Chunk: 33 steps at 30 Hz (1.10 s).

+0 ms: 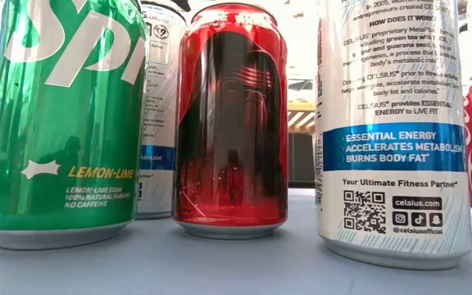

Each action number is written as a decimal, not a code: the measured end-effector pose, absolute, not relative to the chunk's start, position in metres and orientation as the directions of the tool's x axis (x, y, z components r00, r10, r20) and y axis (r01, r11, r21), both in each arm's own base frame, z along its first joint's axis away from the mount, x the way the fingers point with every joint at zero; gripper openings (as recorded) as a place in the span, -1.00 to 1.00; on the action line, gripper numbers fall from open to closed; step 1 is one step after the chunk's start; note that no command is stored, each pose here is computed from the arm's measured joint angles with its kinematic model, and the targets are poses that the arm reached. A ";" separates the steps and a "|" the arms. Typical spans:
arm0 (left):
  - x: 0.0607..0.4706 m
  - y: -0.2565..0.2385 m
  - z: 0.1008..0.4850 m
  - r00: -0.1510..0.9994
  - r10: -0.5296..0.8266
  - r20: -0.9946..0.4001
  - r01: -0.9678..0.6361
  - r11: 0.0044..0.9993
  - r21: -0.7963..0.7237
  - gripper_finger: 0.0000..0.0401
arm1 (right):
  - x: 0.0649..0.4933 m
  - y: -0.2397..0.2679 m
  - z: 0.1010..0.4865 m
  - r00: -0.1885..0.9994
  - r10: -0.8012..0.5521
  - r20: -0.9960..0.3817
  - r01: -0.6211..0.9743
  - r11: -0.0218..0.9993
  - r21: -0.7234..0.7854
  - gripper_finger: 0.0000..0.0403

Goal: Place canned beverage on shelf
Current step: Put the left green soda can on the shelf aligned with the other green soda can, then put the green soda can on the shelf aligned with the other green soda can

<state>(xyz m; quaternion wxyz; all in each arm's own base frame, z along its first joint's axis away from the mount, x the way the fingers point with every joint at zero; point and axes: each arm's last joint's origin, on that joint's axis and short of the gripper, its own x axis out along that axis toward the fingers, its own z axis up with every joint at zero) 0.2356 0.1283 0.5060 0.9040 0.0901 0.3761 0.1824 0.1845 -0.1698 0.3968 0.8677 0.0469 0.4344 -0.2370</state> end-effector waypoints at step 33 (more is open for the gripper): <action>0.235 0.128 0.506 0.648 0.396 -0.650 -0.268 0.918 0.292 0.71 | 0.160 -0.140 0.406 0.286 -0.354 -0.891 0.560 0.816 -0.144 0.39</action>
